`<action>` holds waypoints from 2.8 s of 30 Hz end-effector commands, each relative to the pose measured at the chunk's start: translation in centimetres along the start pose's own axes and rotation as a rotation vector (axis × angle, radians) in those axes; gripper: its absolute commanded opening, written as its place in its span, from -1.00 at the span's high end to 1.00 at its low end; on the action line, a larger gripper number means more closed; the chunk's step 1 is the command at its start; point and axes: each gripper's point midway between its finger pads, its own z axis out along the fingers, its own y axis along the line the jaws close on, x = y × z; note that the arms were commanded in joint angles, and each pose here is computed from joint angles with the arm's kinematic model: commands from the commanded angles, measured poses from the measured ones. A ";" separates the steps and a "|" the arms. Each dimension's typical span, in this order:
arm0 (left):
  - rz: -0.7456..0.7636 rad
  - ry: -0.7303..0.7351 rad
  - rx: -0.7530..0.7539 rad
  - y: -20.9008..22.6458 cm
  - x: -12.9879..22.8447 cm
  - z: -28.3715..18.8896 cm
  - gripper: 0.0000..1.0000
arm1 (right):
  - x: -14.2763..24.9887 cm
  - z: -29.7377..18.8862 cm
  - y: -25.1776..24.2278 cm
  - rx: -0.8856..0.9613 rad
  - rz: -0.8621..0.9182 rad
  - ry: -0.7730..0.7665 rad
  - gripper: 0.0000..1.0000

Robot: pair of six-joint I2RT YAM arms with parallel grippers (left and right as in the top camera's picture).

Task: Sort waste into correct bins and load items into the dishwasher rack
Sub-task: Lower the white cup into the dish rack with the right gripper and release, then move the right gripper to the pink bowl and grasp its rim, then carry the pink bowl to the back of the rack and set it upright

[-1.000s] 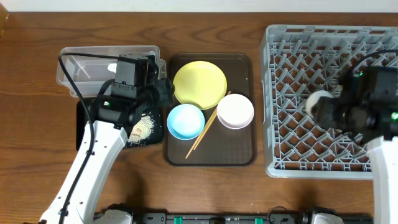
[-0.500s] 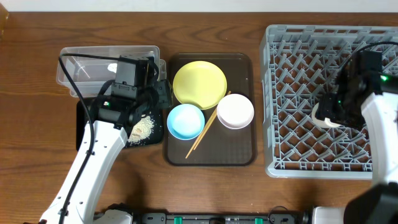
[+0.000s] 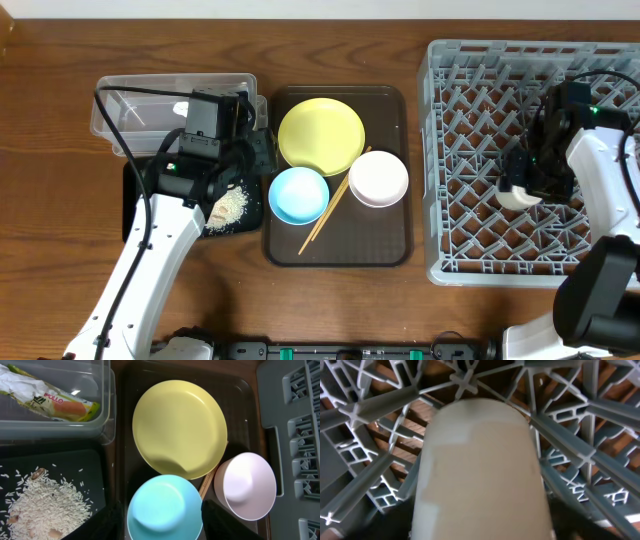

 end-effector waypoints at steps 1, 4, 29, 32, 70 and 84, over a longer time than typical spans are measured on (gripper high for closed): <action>0.013 0.000 -0.016 0.3 -0.1 0.1 -0.07 | -0.7 -0.4 -1.0 0.005 0.032 -0.024 -0.99; 0.014 0.000 -0.016 0.3 -0.1 0.1 -0.07 | -0.7 -0.5 -0.7 -0.012 0.032 -0.025 -0.99; -0.343 0.062 -0.556 10.7 4.4 -2.5 -0.10 | -2.0 -7.0 23.4 -0.333 -0.906 -0.472 -0.36; -0.350 0.061 -0.559 10.9 4.4 -2.6 -0.09 | -1.7 -4.7 24.3 -0.294 -0.950 -0.426 -0.23; -0.351 0.066 -0.550 10.8 4.4 -2.5 -0.18 | -8.5 -11.1 17.9 0.114 -0.660 -0.735 0.98; -0.351 0.065 -0.550 10.8 4.4 -2.5 -0.26 | -15.5 -19.6 6.1 0.693 -0.083 -1.059 0.98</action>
